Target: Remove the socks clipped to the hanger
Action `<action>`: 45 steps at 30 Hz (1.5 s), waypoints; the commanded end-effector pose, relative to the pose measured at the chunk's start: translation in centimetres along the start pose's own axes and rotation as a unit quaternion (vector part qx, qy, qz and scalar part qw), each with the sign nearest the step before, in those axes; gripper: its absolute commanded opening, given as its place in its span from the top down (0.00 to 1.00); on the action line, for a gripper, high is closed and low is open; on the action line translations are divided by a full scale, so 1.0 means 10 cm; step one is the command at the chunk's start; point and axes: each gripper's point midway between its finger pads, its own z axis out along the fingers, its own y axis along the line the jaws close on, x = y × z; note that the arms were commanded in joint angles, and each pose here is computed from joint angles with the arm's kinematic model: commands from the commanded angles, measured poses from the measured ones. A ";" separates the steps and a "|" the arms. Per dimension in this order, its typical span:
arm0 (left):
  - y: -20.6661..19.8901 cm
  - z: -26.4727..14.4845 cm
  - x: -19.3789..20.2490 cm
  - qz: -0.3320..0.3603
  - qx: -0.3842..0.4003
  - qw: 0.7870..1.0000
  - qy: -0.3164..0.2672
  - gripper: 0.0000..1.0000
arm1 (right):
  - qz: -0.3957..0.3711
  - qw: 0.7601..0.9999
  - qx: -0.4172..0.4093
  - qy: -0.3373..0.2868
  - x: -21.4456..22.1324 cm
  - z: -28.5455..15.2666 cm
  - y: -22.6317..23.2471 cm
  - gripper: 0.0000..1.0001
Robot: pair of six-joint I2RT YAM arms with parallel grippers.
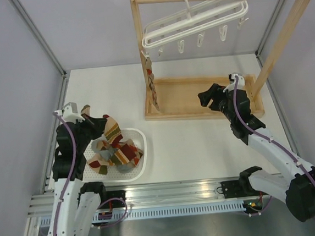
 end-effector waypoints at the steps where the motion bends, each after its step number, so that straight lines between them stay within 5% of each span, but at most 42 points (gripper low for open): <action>1: -0.16 -0.21 -0.01 -0.029 0.025 0.999 0.002 0.98 | 0.023 0.999 -0.029 -0.025 -0.08 0.01 0.09 0.24; 5: -0.22 -0.27 0.35 -0.091 0.059 0.992 0.058 0.98 | 0.034 0.999 -0.036 -0.013 0.07 0.03 0.05 0.25; 23: 0.07 -0.36 0.92 -0.119 0.031 0.986 0.108 0.98 | 0.077 0.995 -0.064 0.001 0.23 -0.03 -0.10 0.24; 26: 0.04 -0.37 0.86 -0.108 0.034 0.988 0.104 0.51 | 0.077 0.995 -0.063 0.004 0.23 -0.03 -0.13 0.24; 27: 0.05 -0.38 0.86 -0.108 0.030 0.988 0.105 0.20 | 0.079 0.995 -0.063 0.004 0.23 -0.03 -0.14 0.24; 28: 0.04 -0.39 0.83 -0.106 0.028 0.989 0.103 0.00 | 0.079 0.995 -0.062 0.002 0.22 -0.03 -0.15 0.24; 39: 0.10 -0.37 0.81 -0.102 0.010 0.990 0.099 0.00 | 0.087 0.994 -0.062 0.011 0.31 -0.04 -0.23 0.24; 45: -0.03 -0.38 0.24 -0.063 -0.001 0.998 0.025 0.00 | 0.086 0.994 -0.062 0.014 0.31 -0.06 -0.27 0.25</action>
